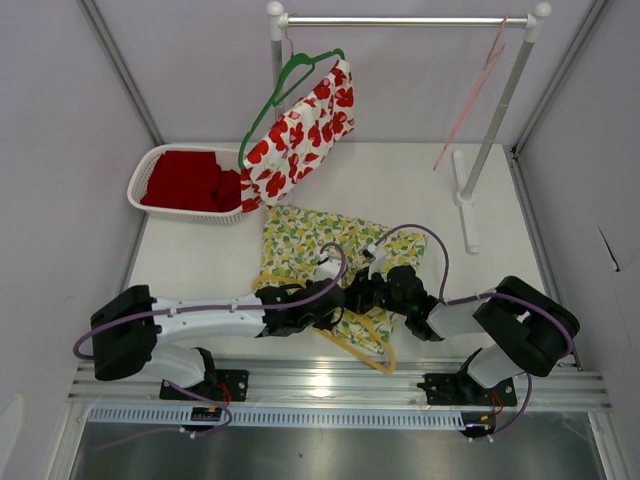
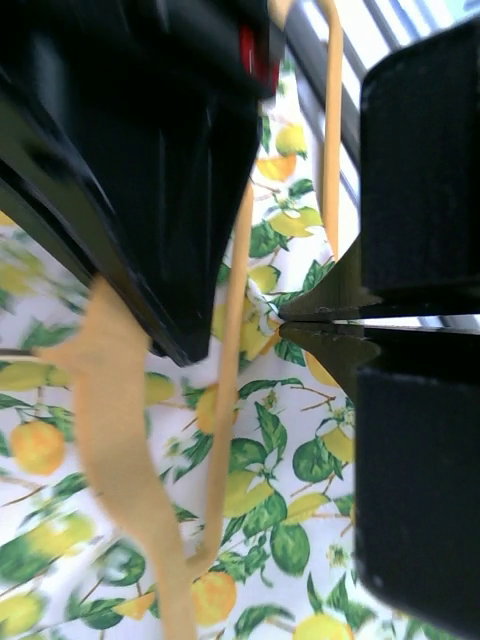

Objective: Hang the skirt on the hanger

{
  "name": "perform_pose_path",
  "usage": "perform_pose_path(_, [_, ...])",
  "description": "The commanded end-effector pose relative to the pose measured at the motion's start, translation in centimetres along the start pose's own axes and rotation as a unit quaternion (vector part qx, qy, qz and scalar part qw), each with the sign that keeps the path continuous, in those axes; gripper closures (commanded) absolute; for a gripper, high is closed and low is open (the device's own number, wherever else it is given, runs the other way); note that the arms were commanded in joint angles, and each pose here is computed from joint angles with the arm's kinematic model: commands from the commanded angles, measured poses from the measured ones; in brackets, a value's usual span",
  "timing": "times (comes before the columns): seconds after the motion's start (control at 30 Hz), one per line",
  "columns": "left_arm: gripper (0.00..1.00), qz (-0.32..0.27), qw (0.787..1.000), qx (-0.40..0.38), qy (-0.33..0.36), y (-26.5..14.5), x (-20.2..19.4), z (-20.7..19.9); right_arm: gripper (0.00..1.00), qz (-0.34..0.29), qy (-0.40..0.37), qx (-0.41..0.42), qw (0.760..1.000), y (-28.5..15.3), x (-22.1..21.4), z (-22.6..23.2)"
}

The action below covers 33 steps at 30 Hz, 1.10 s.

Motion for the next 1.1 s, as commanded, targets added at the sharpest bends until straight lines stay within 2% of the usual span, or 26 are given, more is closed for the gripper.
perform_pose_path(0.0, [1.0, -0.027, 1.0, -0.002, -0.002, -1.9, 2.8, 0.0, 1.0, 0.021, -0.01, -0.05, 0.998, 0.0, -1.0, -2.1])
perform_pose_path(0.17, [1.0, -0.006, 1.0, -0.009, -0.002, -2.6, 3.0, 0.3, 1.0, 0.021, -0.01, -0.062, 0.998, -0.2, -1.0, -2.5])
perform_pose_path(0.3, [0.99, 0.024, 1.0, -0.009, 0.006, -2.2, 1.2, 1.2, 1.0, 0.019, -0.007, -0.064, 0.998, -0.2, -1.0, -2.7])
perform_pose_path(0.4, [0.87, 0.007, 0.998, -0.06, 0.004, -2.1, 1.4, -0.3, 1.0, 0.017, -0.007, -0.061, 0.998, -0.2, -0.9, -2.6])
perform_pose_path(0.43, [0.76, 0.006, 0.998, -0.068, 0.006, -2.0, 1.0, -0.4, 1.0, 0.018, -0.007, -0.062, 0.998, -0.2, -0.9, -2.6])
perform_pose_path(0.5, [0.69, -0.022, 0.995, -0.101, 0.008, -2.2, 1.7, -1.7, 1.0, 0.019, -0.006, -0.063, 0.998, -0.2, -1.0, -2.7])
perform_pose_path(0.53, [0.6, -0.033, 0.993, -0.11, 0.016, -2.3, 1.9, -2.0, 1.0, 0.019, -0.005, -0.063, 0.998, -0.1, -0.9, -2.7])
perform_pose_path(0.63, [0.51, -0.062, 0.986, -0.151, 0.034, -2.6, 2.4, -3.9, 1.0, 0.023, 0.004, -0.058, 0.998, -0.2, -0.9, -2.6])
perform_pose_path(0.77, [0.5, -0.067, 0.979, -0.177, 0.072, -2.1, 1.6, -6.1, 1.0, 0.028, 0.01, -0.065, 0.997, -0.2, -1.0, -2.9])
perform_pose_path(0.83, [0.54, -0.076, 0.976, -0.186, 0.086, -1.8, 2.0, -7.4, 1.0, 0.028, 0.011, -0.067, 0.997, -0.2, -1.0, -3.0])
perform_pose_path(0.97, [0.59, -0.066, 0.972, -0.193, 0.118, -0.4, 0.3, -8.8, 1.0, 0.03, 0.016, -0.068, 0.997, -0.3, -1.0, -3.1])
perform_pose_path(1.07, [0.56, -0.069, 0.967, -0.206, 0.136, -0.3, -0.6, -9.5, 1.0, 0.031, 0.02, -0.064, 0.997, -0.4, -1.0, -3.2])
Point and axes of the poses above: each gripper's point midway between its finger pads, its own y axis out along the fingers, its own z axis along the line the jaws close on, x = y × z, the point moved 4 cm from there along -y, back along the fingers, and after that the axes turned 1 degree about -y, right-handed, at the moved point
